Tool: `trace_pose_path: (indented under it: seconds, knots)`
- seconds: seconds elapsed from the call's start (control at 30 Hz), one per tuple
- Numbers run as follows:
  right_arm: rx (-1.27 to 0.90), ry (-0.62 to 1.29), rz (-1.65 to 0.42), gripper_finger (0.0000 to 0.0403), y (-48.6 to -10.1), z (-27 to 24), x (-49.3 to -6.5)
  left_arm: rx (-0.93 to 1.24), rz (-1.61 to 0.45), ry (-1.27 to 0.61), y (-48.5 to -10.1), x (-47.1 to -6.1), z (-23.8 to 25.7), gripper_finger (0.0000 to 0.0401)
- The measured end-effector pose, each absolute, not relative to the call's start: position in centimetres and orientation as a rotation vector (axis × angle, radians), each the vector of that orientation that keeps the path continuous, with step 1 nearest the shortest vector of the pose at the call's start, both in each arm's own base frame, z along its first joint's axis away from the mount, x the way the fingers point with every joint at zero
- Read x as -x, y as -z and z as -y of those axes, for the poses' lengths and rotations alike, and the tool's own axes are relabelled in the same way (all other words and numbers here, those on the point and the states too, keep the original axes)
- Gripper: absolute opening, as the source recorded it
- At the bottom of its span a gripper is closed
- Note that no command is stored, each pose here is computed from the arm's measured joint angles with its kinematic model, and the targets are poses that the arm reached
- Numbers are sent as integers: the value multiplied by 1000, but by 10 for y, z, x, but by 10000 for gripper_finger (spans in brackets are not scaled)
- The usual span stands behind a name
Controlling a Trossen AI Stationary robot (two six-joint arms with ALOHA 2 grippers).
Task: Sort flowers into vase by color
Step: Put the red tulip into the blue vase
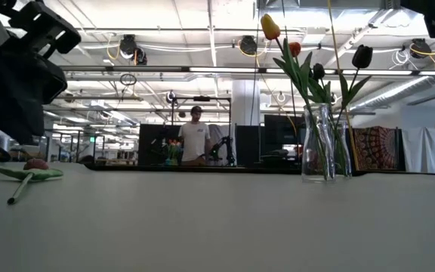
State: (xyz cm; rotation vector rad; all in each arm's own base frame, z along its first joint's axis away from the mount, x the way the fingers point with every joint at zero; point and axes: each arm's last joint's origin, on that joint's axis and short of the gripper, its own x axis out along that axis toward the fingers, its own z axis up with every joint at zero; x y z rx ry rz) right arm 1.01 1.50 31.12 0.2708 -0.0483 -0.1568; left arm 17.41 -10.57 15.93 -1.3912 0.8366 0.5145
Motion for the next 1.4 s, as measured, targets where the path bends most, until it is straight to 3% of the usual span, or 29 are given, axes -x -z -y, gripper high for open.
trace_pose_path:
  seconds: [0.4, 1.4]
  knots:
    - [-267, 164, 50, 267, -311, -15, -10, 1393, -831, -531, -157, -175, 106, 66]
    - [-278, 162, 50, 267, -311, -15, -10, 1700, -731, -702, -158, -175, 105, 66]
